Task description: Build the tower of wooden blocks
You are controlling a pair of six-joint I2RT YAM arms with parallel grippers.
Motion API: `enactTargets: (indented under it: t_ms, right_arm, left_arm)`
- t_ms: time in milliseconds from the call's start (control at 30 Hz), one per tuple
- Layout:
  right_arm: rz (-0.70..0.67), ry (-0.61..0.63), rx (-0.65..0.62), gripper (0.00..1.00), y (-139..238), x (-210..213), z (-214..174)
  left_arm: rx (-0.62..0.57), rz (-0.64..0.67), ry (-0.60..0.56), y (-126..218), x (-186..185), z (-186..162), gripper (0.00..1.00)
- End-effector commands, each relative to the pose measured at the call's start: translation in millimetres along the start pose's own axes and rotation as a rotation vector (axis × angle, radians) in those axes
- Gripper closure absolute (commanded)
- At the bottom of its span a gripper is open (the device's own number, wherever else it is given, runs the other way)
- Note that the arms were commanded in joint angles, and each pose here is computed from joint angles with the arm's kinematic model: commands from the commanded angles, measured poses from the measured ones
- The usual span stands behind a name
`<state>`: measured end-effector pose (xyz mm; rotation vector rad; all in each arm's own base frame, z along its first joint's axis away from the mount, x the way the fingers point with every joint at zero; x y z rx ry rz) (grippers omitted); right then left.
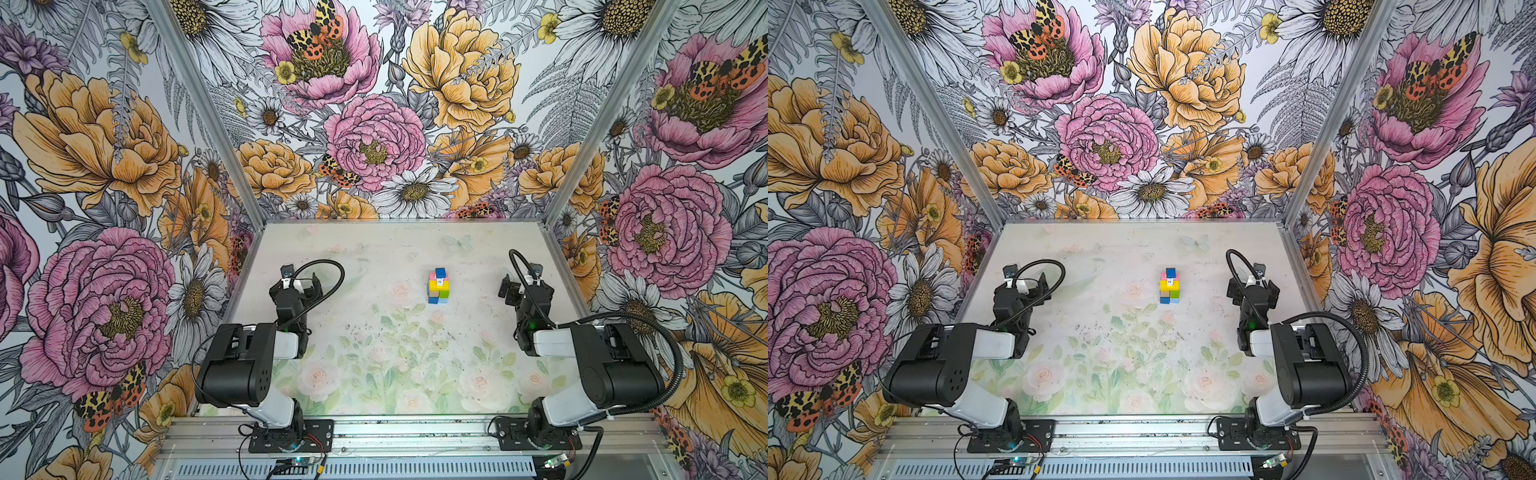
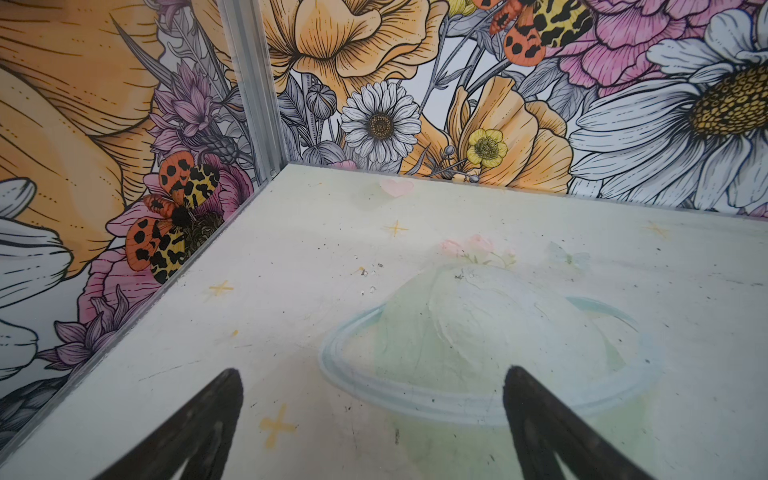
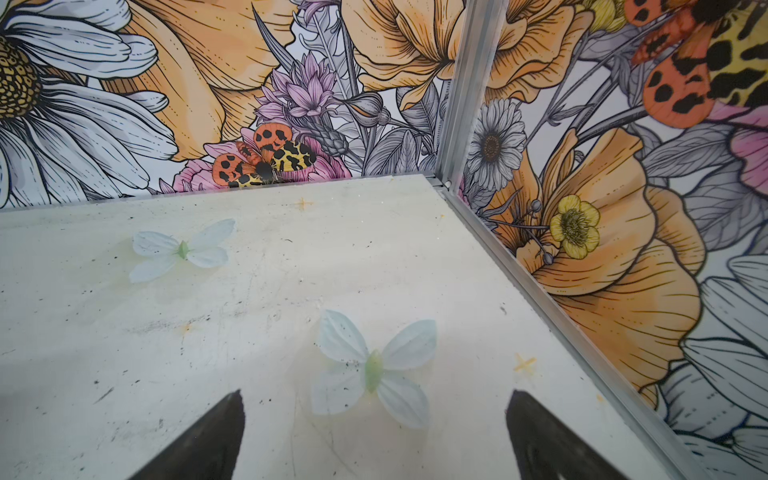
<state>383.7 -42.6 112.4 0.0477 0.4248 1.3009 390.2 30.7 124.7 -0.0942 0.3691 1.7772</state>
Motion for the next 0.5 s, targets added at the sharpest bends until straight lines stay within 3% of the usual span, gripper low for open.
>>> enactTargets:
  t_ms: [0, 467]
  right_arm:
    - [0.007, -0.003, -0.026, 0.0, 0.3, 1.9, 5.3]
    - [0.014, -0.003, -0.025, 0.0, -0.4, 2.5, 5.6]
  left_arm:
    - [-0.024, -0.007, 0.01, -0.2, -3.5, 7.2, 0.01]
    - [-0.023, -0.007, 0.01, -0.7, -3.8, 7.2, 0.01]
Point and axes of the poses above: each gripper's point midway between its finger pads, its own y axis back along the fingers, its own x axis along the line the jaws close on, z = x × y, the point moved 1 cm from there along y, back along the fingers, and after that the axes turned 14 degrees about y, right-handed, at the moved point
